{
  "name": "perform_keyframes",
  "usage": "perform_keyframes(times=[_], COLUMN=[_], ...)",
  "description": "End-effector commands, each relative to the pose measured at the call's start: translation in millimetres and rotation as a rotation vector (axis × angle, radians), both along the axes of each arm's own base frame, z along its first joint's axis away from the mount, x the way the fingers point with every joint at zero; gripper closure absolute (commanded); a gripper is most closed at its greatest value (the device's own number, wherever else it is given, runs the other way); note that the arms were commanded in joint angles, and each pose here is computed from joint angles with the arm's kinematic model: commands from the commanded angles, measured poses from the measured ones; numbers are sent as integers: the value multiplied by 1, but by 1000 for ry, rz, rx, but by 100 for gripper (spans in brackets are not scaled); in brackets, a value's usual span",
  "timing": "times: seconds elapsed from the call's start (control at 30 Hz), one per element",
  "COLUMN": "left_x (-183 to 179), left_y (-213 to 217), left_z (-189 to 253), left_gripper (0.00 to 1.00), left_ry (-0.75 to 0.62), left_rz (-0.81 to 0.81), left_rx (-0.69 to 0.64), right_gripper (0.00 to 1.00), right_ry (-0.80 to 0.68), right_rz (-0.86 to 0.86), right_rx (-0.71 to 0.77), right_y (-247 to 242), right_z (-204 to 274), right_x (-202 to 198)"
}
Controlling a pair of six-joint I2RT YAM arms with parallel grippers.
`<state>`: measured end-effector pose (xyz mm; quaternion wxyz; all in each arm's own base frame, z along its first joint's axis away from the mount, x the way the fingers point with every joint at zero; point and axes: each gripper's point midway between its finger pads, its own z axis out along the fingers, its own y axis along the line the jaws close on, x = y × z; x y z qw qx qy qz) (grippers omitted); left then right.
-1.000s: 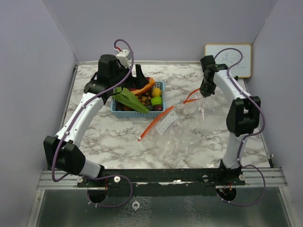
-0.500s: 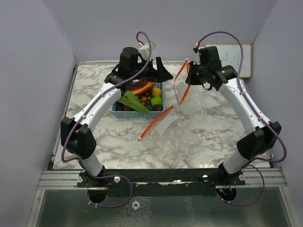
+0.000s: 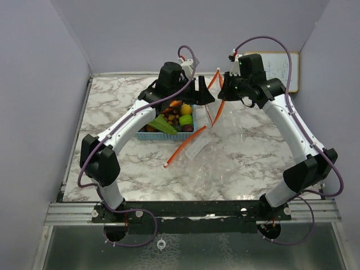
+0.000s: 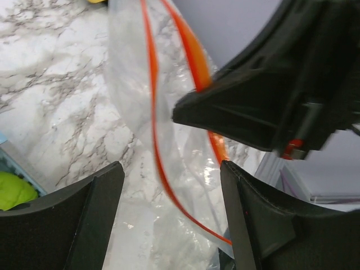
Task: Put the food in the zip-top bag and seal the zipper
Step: Open the zipper of the food storage bag.
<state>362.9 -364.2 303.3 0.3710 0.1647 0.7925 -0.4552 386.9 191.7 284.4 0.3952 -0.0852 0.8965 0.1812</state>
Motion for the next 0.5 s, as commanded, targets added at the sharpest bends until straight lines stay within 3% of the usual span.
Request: perform_keyframes(times=[0.0, 0.17, 0.2, 0.3, 0.37, 0.47], left_x=[14, 19, 20, 19, 18, 26], left_y=[7, 6, 4, -5, -10, 4], left_z=[-19, -18, -19, -20, -22, -25], left_gripper=[30, 34, 40, 70, 97, 100], left_ry=[-1, -23, -24, -8, 6, -7], left_rz=[83, 99, 93, 52, 30, 94], left_rx=[72, 72, 69, 44, 36, 117], right_gripper=[98, 98, 98, 98, 98, 98], right_ry=[-90, -96, -93, -88, -87, -112], right_rz=[65, 93, 102, 111, 105, 37], right_rx=[69, 83, 91, 121, 131, 106], right_y=[11, 13, 15, 20, 21, 11], right_z=[45, 53, 55, 59, 61, 70], right_x=[-16, -24, -26, -30, -29, -21])
